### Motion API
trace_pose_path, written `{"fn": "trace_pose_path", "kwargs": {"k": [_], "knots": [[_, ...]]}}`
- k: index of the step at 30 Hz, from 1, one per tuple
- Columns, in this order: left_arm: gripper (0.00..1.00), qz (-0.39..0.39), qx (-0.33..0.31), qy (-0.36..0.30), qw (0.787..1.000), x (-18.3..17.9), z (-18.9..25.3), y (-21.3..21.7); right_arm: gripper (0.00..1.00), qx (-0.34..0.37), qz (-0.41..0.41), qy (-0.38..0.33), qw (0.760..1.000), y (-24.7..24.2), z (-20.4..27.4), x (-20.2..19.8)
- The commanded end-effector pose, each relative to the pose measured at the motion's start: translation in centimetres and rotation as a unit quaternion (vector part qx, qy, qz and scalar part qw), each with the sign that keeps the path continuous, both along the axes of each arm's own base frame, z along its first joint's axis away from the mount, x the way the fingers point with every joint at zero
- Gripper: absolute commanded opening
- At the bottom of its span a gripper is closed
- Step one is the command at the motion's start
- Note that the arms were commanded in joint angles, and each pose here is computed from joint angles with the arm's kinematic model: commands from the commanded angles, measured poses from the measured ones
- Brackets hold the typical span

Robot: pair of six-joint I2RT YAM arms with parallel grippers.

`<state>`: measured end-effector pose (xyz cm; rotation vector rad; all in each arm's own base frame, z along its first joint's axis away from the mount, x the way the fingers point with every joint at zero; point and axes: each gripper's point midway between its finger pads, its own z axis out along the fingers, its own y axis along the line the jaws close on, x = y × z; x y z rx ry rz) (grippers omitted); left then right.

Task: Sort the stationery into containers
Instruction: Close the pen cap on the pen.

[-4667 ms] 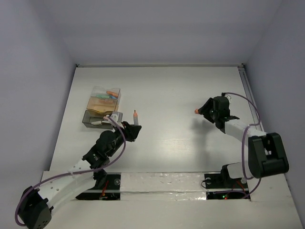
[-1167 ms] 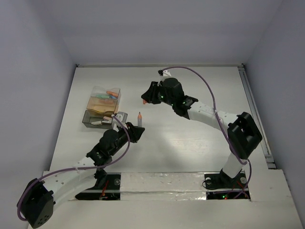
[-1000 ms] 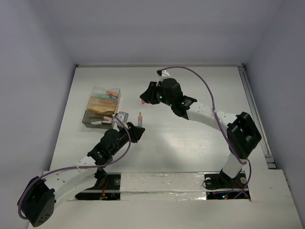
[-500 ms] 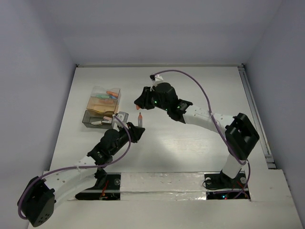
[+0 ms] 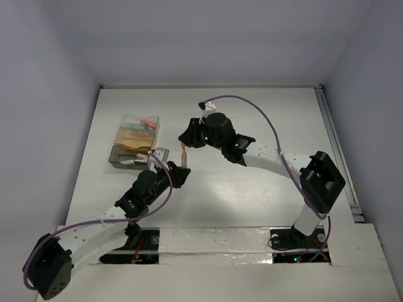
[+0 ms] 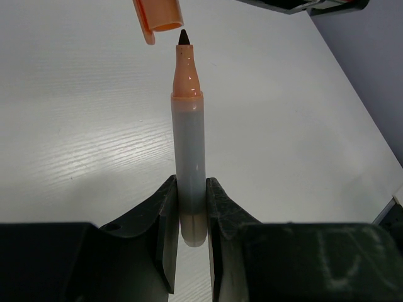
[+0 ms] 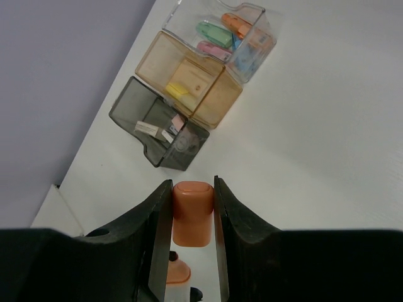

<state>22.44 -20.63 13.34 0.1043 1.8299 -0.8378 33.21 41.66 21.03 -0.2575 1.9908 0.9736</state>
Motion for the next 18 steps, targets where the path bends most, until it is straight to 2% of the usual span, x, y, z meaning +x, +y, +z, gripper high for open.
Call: {"fn": "trace_pose_path", "kwargs": {"k": [1,7,18], "knots": [[0.00,0.004,-0.008,-0.023,1.000,0.5,1.5,-0.1,0.05,0.042,-0.008,-0.053,0.998,-0.2,4.8,-0.3],[0.00,0.002,-0.010,-0.023,1.000,0.5,1.5,-0.2,0.05,0.050,-0.005,-0.058,0.997,0.0,5.5,-0.8],[0.00,0.002,-0.012,-0.027,1.000,0.4,1.7,-0.1,0.06,0.040,-0.004,-0.052,0.998,0.2,4.1,-1.0]]}}
